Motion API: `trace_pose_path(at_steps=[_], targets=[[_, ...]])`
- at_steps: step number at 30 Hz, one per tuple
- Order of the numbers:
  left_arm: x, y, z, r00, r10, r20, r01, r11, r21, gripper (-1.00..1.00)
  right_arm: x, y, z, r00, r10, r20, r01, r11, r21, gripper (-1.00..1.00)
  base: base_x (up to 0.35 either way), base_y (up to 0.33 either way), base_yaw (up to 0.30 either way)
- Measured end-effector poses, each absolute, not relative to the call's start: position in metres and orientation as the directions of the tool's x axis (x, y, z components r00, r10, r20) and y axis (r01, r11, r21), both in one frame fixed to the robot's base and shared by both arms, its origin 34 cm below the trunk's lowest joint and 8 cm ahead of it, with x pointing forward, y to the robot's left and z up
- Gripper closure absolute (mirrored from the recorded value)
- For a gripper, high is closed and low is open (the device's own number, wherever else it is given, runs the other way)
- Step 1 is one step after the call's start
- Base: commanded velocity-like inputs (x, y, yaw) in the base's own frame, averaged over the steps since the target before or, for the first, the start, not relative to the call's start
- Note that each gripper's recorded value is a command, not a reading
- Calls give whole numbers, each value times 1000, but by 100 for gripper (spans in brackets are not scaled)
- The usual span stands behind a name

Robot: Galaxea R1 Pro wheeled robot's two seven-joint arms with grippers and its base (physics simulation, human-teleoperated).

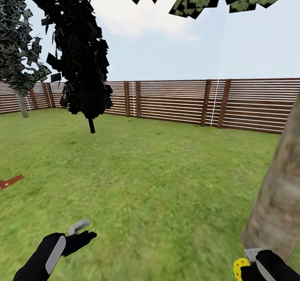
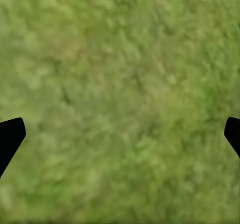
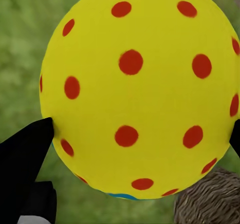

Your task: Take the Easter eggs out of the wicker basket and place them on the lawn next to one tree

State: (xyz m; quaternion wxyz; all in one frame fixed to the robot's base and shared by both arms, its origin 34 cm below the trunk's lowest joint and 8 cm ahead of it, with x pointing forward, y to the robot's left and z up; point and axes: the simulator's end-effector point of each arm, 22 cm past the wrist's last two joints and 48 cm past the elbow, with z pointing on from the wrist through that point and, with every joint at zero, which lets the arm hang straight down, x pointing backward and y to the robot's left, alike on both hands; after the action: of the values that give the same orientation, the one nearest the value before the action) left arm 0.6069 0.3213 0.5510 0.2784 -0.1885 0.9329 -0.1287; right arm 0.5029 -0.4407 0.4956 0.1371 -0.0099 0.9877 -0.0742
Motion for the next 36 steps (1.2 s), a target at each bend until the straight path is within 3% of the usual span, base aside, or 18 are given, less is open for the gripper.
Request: trace_pose_path(at_steps=[36], targets=[[595, 320, 489, -775, -423, -470, -277, 895, -350, -100, 486, -441, 421, -961, -30, -276, 12, 989, -148, 100, 0, 0, 0]])
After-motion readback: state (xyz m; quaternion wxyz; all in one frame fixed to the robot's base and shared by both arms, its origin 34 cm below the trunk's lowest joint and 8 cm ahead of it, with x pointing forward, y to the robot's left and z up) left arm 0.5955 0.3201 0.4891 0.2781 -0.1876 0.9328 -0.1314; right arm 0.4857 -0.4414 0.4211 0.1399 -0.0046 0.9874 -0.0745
